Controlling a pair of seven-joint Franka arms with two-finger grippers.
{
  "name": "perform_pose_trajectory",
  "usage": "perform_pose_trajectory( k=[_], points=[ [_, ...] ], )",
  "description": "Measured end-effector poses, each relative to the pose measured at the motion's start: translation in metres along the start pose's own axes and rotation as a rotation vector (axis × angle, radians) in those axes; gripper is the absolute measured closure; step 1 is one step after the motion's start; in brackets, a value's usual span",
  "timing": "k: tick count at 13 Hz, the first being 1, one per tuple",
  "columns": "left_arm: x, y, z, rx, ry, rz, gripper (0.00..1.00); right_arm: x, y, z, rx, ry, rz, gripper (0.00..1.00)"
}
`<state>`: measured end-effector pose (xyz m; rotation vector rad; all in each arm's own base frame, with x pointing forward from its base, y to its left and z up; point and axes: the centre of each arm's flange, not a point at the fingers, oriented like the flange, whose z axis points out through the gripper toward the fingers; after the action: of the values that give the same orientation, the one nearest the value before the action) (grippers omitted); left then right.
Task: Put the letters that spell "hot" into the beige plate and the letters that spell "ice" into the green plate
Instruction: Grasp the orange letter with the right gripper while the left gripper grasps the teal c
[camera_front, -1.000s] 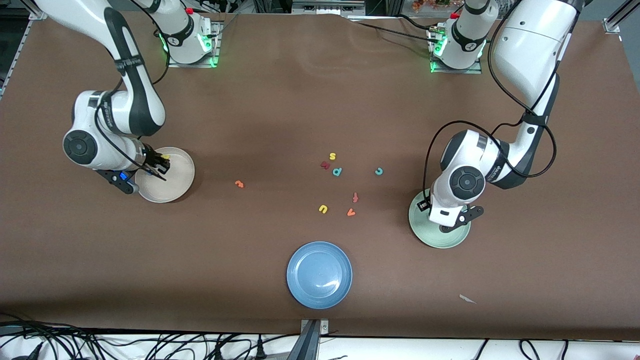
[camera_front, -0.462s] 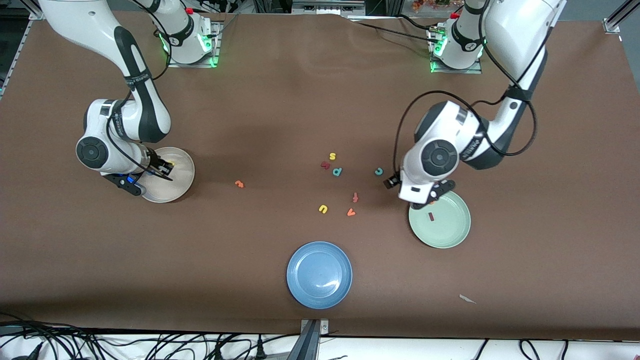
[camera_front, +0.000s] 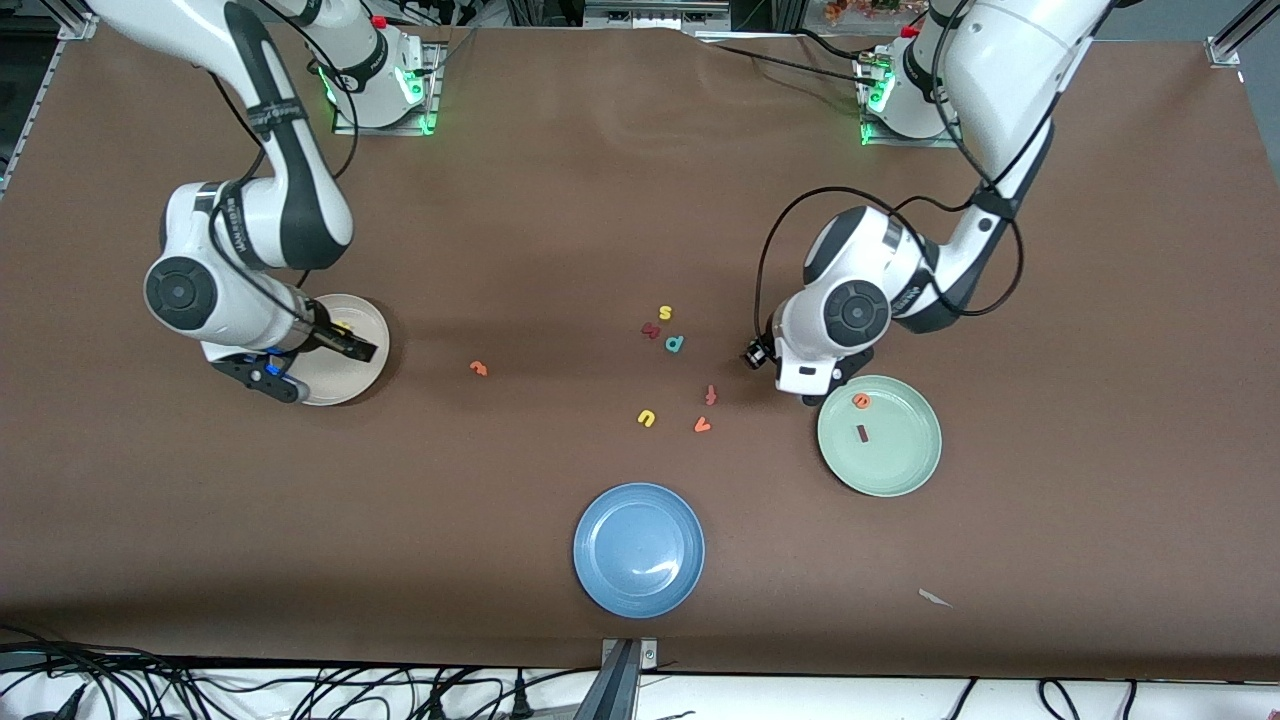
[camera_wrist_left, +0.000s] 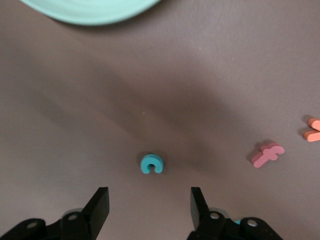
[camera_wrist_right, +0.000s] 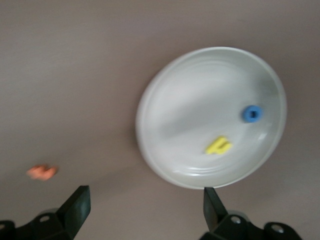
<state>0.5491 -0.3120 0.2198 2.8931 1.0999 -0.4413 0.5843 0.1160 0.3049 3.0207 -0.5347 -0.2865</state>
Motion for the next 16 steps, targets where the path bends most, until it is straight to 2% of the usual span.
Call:
perform_pose_trajectory(
  k=[3,5,8,11,12,13,14,16],
  points=[
    [-0.021,-0.002,0.033,-0.034,0.017,-0.009,0.34,-0.025,-0.049,0.007,0.006,-0.007,-0.221,0.00],
    [-0.021,-0.006,0.042,-0.041,0.021,-0.013,0.33,-0.034,-0.078,0.025,0.003,-0.010,-0.340,0.00],
    [-0.018,-0.012,0.048,-0.019,0.048,0.004,0.34,-0.043,-0.115,0.061,0.003,0.021,-0.502,0.00],
    [-0.017,-0.015,0.051,-0.009,0.074,-0.004,0.36,-0.042,-0.127,0.084,0.005,0.048,-0.585,0.01],
    [-0.017,-0.015,0.052,-0.012,0.075,-0.007,0.41,-0.044,-0.132,0.091,0.004,0.058,-0.599,0.05],
    [-0.017,-0.014,0.052,-0.018,0.077,-0.009,0.41,-0.044,-0.136,0.097,0.004,0.071,-0.608,0.05],
    [-0.017,-0.014,0.052,-0.025,0.078,-0.009,0.49,-0.044,-0.139,0.105,0.005,0.080,-0.612,0.06],
    [-0.017,-0.015,0.055,-0.029,0.079,-0.010,0.54,-0.041,-0.140,0.119,0.005,0.088,-0.612,0.06]
  ],
)
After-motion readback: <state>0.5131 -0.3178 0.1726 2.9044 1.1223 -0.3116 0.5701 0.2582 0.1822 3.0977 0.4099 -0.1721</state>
